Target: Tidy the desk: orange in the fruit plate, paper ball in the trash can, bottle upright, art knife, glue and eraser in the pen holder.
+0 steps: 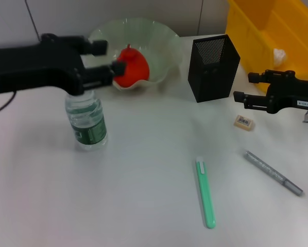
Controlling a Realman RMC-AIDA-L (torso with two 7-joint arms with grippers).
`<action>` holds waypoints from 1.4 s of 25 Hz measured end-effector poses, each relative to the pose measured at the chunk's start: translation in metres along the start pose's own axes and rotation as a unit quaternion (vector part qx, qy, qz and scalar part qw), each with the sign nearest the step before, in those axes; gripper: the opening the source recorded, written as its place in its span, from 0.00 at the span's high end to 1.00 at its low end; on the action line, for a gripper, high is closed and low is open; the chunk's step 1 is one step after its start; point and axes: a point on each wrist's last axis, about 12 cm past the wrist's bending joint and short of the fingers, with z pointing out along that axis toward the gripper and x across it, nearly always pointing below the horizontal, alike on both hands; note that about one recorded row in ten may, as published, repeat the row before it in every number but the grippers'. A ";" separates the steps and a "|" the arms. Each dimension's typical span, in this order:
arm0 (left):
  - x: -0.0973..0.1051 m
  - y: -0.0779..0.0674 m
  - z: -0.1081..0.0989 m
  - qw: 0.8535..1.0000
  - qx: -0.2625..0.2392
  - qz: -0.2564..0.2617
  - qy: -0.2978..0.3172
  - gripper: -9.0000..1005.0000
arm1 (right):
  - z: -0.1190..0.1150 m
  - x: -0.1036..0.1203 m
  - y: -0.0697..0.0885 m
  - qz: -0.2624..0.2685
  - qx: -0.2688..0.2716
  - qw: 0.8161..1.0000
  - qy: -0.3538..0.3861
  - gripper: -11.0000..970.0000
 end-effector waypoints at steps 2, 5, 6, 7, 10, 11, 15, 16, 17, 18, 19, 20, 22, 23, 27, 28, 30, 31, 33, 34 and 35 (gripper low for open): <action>0.000 -0.004 0.002 1.000 0.018 -0.001 0.006 0.45 | 0.001 0.000 0.002 0.003 -0.006 1.000 -0.002 0.27; 0.002 -0.007 0.002 0.999 0.031 -0.004 0.013 0.45 | 0.000 0.000 0.004 0.007 -0.010 1.000 -0.005 0.27; 0.003 -0.008 0.002 0.999 0.036 -0.006 0.016 0.45 | 0.000 0.000 0.004 0.008 -0.012 1.000 -0.006 0.27; 0.004 -0.009 0.001 0.999 0.040 -0.007 0.018 0.45 | -0.001 0.000 0.005 0.010 -0.014 1.000 -0.007 0.27; 0.010 -0.013 -0.001 0.998 0.057 -0.005 0.027 0.45 | -0.001 0.000 0.005 0.010 -0.016 1.000 -0.008 0.27; 0.012 -0.013 -0.001 0.998 0.061 -0.006 0.029 0.45 | -0.001 0.000 0.006 0.011 -0.017 1.000 -0.009 0.27; 0.022 -0.012 0.002 0.996 0.077 -0.027 0.037 0.46 | -0.001 -0.001 0.006 0.015 -0.020 1.000 -0.011 0.27; 0.024 -0.011 0.002 0.996 0.078 -0.032 0.039 0.46 | -0.001 -0.001 0.007 0.016 -0.020 1.000 -0.011 0.27; 0.028 -0.010 0.004 0.995 0.082 -0.042 0.044 0.46 | -0.001 -0.001 0.007 0.021 -0.022 0.999 -0.009 0.27; 0.028 -0.010 0.004 0.995 0.082 -0.042 0.044 0.46 | -0.001 -0.001 0.007 0.021 -0.022 0.999 -0.009 0.27; 0.030 -0.009 0.004 0.994 0.083 -0.047 0.046 0.46 | -0.002 -0.001 0.007 0.031 -0.025 0.999 -0.005 0.27; 0.033 -0.009 0.004 0.994 0.084 -0.049 0.048 0.44 | -0.002 -0.001 0.007 0.031 -0.025 0.999 -0.005 0.27; 0.036 -0.009 0.005 0.994 0.086 -0.045 0.049 0.42 | -0.005 -0.004 0.006 0.047 -0.032 0.998 0.001 0.27; 0.037 -0.009 0.004 0.994 0.087 -0.039 0.049 0.40 | -0.005 -0.004 0.006 0.047 -0.032 0.998 0.001 0.27; 0.044 -0.013 0.005 0.994 0.105 -0.012 0.041 0.35 | -0.017 -0.014 0.006 0.086 -0.053 0.995 0.011 0.27; 0.044 -0.013 0.005 0.994 0.105 -0.012 0.041 0.33 | -0.017 -0.014 0.006 0.086 -0.053 0.995 0.011 0.27; 0.046 -0.015 0.005 0.992 0.118 -0.003 0.035 0.29 | -0.021 -0.020 0.005 0.106 -0.063 0.992 0.024 0.27; 0.046 -0.015 0.005 0.992 0.118 -0.003 0.035 0.26 | -0.023 -0.023 0.005 0.113 -0.067 0.991 0.033 0.27; 0.047 -0.016 0.004 0.991 0.128 0.009 0.028 0.24 | -0.024 -0.031 0.005 0.127 -0.073 0.987 0.059 0.27; 0.047 -0.016 0.004 0.991 0.129 0.012 0.028 0.24 | -0.024 -0.034 0.005 0.131 -0.073 0.986 0.070 0.27; 0.048 -0.016 0.003 0.991 0.129 0.014 0.027 0.25 | -0.023 -0.039 0.005 0.134 -0.071 0.985 0.080 0.27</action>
